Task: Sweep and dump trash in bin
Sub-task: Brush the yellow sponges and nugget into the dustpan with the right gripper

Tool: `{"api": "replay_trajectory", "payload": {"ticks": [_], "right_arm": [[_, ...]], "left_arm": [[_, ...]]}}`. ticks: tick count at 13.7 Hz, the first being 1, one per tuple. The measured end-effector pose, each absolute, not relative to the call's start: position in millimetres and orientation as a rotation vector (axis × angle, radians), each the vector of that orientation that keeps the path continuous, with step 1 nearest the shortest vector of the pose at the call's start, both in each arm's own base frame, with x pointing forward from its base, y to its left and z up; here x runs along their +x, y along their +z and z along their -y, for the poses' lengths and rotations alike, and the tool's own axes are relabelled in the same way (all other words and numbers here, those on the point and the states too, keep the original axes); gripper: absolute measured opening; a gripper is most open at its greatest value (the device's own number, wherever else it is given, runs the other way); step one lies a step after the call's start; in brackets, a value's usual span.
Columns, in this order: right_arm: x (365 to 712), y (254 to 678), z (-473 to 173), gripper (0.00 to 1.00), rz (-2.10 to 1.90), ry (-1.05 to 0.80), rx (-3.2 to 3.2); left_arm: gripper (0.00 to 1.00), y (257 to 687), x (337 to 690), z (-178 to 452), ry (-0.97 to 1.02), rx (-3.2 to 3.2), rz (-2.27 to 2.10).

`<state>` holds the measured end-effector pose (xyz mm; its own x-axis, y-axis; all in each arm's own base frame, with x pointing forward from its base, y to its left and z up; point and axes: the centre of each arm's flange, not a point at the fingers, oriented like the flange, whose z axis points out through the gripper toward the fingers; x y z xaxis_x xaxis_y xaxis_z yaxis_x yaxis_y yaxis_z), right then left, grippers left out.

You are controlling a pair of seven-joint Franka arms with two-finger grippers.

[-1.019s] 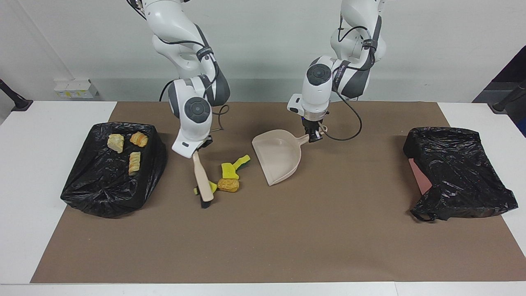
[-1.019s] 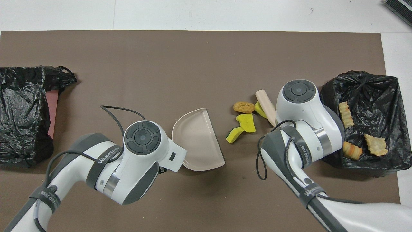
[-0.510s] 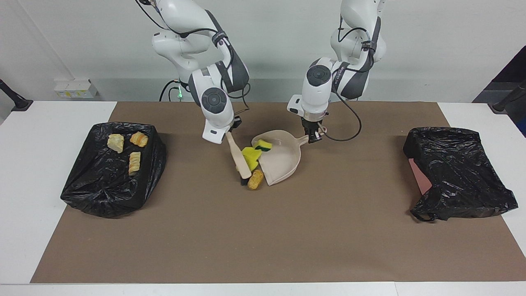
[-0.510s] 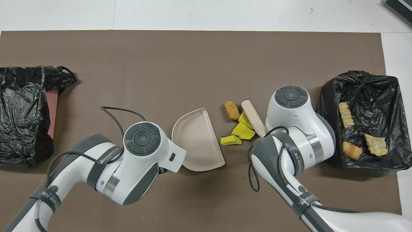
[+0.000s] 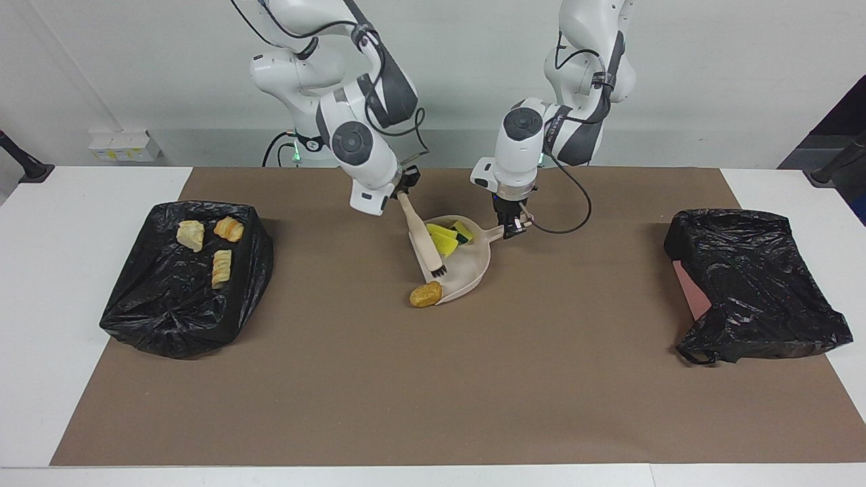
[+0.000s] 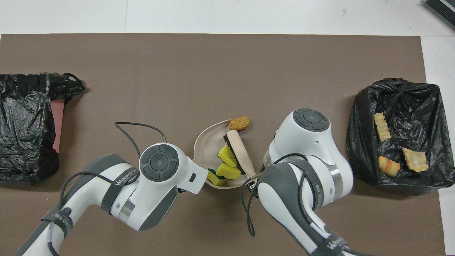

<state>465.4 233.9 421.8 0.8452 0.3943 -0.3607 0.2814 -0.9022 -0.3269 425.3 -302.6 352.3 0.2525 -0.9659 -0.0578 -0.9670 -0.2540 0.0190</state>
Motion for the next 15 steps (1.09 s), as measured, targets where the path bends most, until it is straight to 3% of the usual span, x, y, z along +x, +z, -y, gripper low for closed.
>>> {"api": "replay_trajectory", "payload": {"ticks": [4, 9, 12, 15], "right_arm": [[482, 448, -209, 0.26, 0.597, 0.497, -2.958], [514, 404, -207, 0.26, 0.774, 0.378, -3.129], [514, 365, -230, 0.26, 0.883, 0.449, -3.095], [489, 361, -253, 0.26, 0.877, 0.626, -3.004]], "left_arm": [[0.31, 352, 425, 302, 0.087, -2.474, -1.901], [0.31, 351, 424, 302, 0.089, -2.482, -1.890], [0.31, 351, 424, 302, 0.091, -2.484, -1.888], [0.31, 351, 424, 302, 0.089, -2.483, -1.888]]}}
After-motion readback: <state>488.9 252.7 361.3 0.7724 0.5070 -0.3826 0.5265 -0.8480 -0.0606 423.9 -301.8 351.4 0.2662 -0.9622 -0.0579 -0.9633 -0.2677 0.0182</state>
